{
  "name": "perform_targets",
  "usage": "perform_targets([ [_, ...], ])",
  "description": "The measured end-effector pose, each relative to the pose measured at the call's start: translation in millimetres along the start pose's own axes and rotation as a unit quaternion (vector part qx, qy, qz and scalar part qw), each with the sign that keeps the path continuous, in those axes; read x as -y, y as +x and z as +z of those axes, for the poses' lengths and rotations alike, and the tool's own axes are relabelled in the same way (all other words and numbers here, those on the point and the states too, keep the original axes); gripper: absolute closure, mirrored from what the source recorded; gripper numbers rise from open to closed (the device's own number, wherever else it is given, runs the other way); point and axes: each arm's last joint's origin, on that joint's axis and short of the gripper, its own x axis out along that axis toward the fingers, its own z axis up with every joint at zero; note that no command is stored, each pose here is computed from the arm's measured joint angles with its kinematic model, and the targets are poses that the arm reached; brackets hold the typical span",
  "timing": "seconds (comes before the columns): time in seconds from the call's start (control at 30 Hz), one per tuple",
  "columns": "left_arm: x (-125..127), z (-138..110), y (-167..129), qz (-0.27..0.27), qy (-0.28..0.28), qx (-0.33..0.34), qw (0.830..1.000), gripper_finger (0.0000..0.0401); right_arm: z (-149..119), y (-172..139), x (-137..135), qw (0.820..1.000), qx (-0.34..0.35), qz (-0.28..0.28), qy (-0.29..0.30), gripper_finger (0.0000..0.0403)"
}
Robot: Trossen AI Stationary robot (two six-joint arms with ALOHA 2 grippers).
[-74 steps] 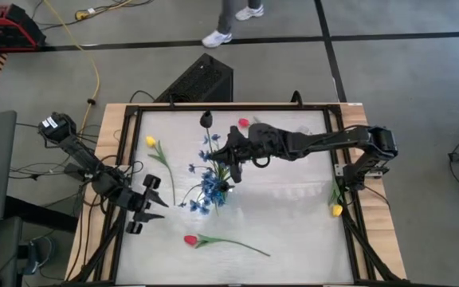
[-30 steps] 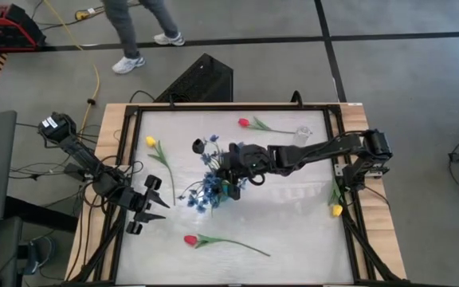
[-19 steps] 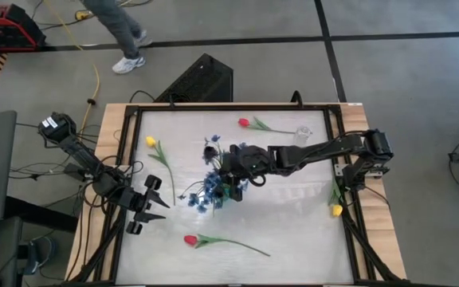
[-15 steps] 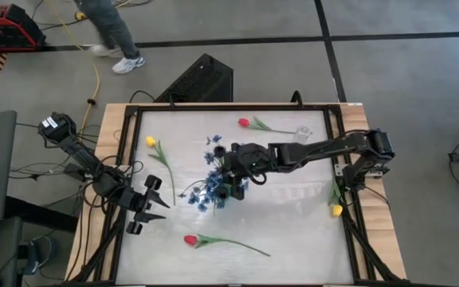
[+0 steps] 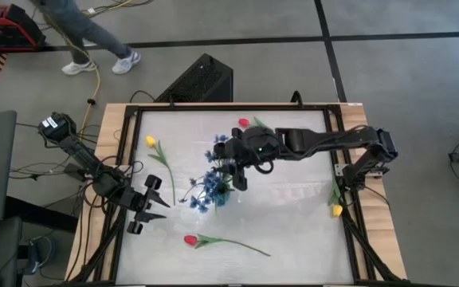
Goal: Sort flowers into vase by color
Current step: Put the black tulip into the blue vase
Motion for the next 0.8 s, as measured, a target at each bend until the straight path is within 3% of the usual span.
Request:
perform_targets([
  [0.27,0,0,0,0.0,-0.001,0.0,1.0,0.0264,12,-9,3,1.0,0.0,-0.005,0.003,0.0235],
  [0.53,0,0,0,0.0,-0.002,0.0,1.0,0.0264,7,-8,3,1.0,-0.024,-0.007,0.001,0.0375],
  [0.8,0,0,0,0.0,-0.002,0.0,1.0,0.0264,-2,7,3,0.999,-0.048,-0.008,0.008,0.0357],
])
